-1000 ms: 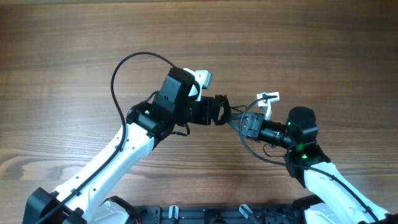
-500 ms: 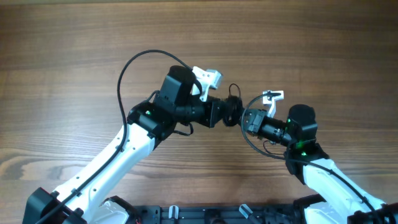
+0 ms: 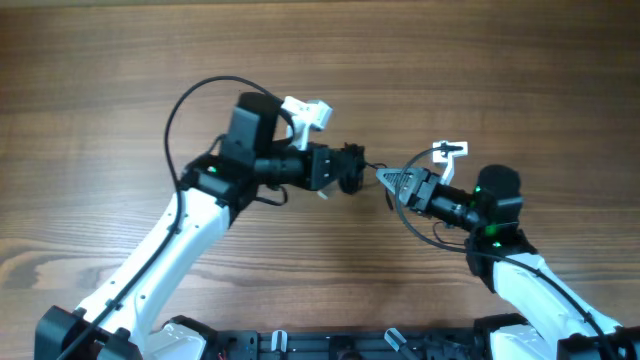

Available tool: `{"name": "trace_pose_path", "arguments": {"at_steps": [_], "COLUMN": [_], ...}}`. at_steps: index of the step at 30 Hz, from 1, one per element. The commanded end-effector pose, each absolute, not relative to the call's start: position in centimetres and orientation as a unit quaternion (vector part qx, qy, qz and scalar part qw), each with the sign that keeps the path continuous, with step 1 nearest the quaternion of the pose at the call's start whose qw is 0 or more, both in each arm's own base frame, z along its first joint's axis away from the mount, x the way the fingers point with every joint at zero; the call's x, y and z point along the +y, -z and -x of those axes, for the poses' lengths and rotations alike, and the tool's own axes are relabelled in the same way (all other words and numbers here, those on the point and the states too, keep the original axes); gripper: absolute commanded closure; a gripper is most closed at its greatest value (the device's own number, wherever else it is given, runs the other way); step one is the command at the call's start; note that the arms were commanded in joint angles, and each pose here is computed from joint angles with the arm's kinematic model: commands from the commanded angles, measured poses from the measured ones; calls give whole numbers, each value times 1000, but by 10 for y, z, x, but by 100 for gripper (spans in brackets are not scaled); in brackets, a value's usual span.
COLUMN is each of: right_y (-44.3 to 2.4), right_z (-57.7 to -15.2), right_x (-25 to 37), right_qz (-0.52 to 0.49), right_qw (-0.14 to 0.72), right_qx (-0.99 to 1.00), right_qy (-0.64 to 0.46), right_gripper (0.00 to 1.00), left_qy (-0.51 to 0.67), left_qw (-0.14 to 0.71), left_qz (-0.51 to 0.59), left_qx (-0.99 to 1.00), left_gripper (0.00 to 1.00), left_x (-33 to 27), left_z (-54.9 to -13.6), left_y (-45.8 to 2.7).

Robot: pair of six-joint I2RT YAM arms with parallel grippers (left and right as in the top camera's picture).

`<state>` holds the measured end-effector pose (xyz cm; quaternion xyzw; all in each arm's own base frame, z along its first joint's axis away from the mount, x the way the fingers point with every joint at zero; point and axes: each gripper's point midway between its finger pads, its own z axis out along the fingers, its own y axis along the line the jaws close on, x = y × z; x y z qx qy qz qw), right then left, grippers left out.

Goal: Untangle cables

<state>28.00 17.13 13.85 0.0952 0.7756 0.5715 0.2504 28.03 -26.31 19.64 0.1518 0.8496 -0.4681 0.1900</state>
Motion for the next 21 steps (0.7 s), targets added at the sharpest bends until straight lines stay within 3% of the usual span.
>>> {"name": "trace_pose_path", "arguments": {"at_steps": [1,2,4,6,8,16,19,21], "right_y": [-154,-159,-163,-170,-175,-172,-172,-173], "right_z": [-261,-256,-255,-254,-246,-233,-231,-230], "right_x": [170,169,170,173,179,195,197,198], "right_qz": [42,91,126,183,247,322,326,326], "right_qw": [278,299,326,369,397,415,413,411], "right_qx": [754,741,731,713,686,657,655,654], "right_qy": [-594,-594,-586,-568,-557,-541,-543,-545], "right_gripper": [34,24,22,5,5,32,73,89], "left_qy": [479,487,507,538,556,602,602,600], "left_qw": [198,187,177,166,160,137,137,141], "left_qz": [-215,-230,-262,-301,-321,-370,-371,-372], "left_qx": [827,821,802,770,750,694,694,694], "left_gripper": [96,96,96,96,96,96,96,96], "left_x": [-246,-243,-246,-253,-259,-274,-274,-275], "left_z": [-271,-263,-250,-232,-222,-192,-192,-193], "left_y": [-202,-201,-205,-213,-219,-235,-235,-235]}}
